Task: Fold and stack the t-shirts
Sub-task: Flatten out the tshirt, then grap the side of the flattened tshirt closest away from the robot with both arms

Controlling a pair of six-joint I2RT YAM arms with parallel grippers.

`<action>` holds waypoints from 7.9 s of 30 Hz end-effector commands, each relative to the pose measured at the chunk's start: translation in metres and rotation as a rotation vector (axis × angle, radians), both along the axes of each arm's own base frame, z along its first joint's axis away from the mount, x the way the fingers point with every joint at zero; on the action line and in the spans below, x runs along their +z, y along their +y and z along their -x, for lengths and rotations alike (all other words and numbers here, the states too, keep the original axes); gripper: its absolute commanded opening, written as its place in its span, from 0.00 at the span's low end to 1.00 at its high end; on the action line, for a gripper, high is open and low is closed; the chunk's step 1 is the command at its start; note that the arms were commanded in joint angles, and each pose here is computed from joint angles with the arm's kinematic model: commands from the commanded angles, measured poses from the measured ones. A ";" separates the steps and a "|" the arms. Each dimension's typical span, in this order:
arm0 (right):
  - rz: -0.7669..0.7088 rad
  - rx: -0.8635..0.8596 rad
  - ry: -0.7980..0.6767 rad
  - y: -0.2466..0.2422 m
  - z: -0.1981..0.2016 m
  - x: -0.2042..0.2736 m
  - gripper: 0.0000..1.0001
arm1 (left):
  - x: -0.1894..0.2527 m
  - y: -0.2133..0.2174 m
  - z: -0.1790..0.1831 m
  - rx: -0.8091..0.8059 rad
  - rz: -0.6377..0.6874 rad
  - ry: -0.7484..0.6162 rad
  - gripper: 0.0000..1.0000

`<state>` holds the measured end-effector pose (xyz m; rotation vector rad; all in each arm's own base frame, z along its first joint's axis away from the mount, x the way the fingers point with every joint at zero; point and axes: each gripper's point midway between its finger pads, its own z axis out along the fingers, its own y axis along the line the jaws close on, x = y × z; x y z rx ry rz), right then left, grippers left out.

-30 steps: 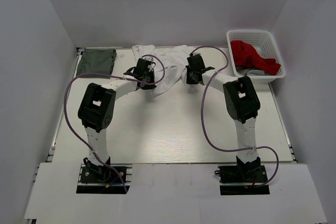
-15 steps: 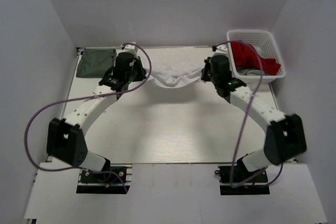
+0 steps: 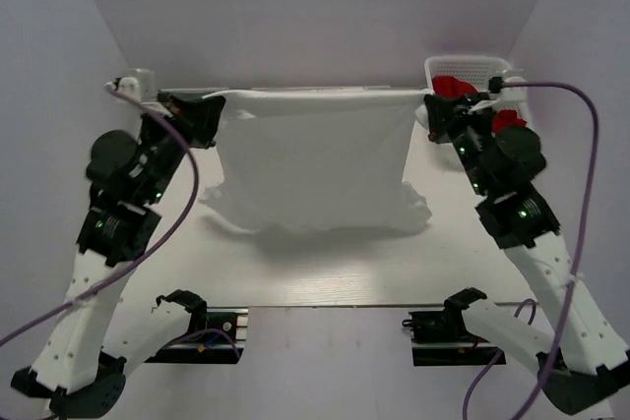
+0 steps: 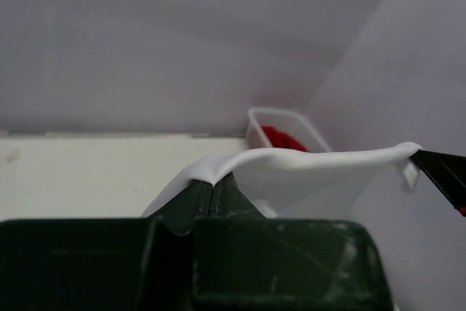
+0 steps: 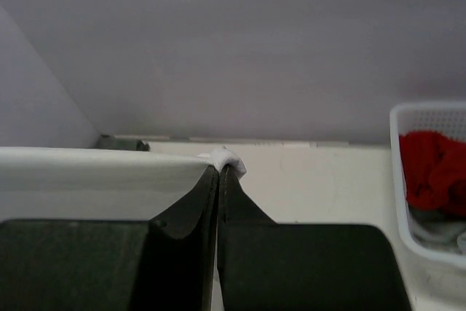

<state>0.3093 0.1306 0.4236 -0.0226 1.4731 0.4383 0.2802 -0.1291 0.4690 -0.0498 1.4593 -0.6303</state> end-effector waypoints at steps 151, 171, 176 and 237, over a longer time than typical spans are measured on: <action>0.236 -0.112 1.133 -0.017 -0.095 -0.395 0.90 | -0.406 0.017 -0.178 0.453 -0.307 0.987 1.00; 0.283 -0.015 0.828 0.009 -0.261 -0.333 0.90 | -0.392 0.037 -0.283 0.363 -0.221 0.917 1.00; 0.250 0.079 0.741 0.023 -0.229 -0.272 0.90 | -0.319 0.040 -0.262 0.348 -0.205 0.832 1.00; 0.012 -0.272 1.153 -0.060 0.067 -0.371 0.90 | -0.413 0.010 0.122 0.054 0.083 1.297 0.00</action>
